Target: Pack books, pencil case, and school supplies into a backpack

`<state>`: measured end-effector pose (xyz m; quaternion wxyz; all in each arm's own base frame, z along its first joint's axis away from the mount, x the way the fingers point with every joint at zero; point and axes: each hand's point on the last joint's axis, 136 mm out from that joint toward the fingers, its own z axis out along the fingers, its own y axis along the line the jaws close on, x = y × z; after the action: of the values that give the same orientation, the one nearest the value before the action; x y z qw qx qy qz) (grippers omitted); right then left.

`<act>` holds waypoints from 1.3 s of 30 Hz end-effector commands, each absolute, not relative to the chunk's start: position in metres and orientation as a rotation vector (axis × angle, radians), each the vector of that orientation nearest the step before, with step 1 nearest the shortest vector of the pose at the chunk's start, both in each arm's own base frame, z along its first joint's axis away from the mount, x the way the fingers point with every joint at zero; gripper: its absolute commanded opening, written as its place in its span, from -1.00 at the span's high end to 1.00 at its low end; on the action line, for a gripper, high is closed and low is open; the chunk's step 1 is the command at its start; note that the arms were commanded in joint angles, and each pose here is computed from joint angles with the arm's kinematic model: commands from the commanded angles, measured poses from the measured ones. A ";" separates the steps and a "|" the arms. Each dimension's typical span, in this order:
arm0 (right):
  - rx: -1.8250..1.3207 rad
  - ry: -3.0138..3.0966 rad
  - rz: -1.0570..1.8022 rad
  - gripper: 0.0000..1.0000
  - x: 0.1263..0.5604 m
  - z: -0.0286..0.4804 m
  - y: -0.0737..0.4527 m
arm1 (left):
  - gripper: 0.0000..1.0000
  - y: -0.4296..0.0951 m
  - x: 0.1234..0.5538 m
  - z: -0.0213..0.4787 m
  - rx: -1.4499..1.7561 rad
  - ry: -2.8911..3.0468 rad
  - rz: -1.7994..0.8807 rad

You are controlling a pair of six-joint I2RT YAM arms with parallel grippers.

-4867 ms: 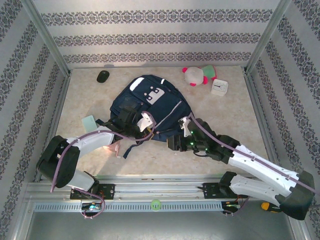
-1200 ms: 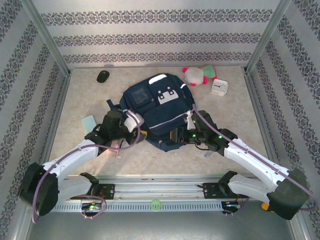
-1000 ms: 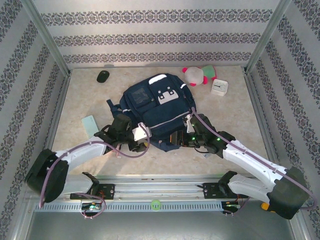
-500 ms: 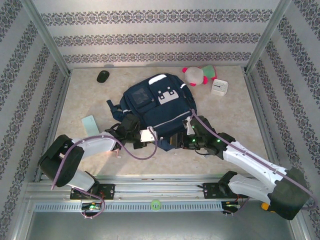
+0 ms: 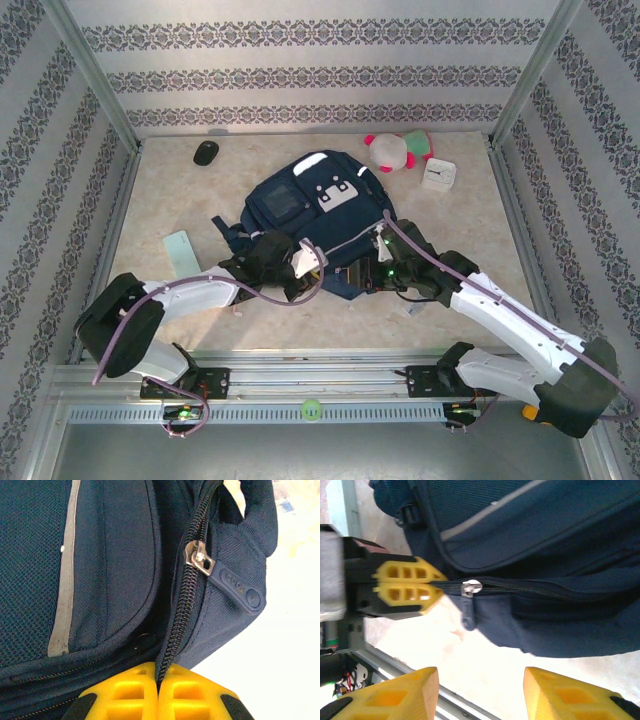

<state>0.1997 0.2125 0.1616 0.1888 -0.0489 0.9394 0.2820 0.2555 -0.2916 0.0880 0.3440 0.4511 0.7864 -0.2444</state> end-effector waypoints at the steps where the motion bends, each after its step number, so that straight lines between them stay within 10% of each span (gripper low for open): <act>1: -0.065 2.685 0.641 0.05 0.197 0.157 0.203 | 1.00 -0.312 0.259 0.110 1.086 1.991 -0.764; 20: -0.195 2.678 0.335 0.09 0.233 0.114 0.229 | 1.00 -0.334 0.249 0.113 0.974 1.936 -1.046; 31: -0.095 2.698 0.143 0.54 0.239 0.104 0.184 | 1.00 -0.331 0.249 0.114 1.020 1.948 -1.000; 39: -0.160 2.698 0.231 0.42 0.245 0.103 0.202 | 1.00 -0.333 0.250 0.115 1.019 1.944 -1.009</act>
<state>0.2401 0.2026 0.1045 0.2092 -0.0479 0.9724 0.0916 0.2504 -0.3192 0.0877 0.3321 0.3793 0.7847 -0.3608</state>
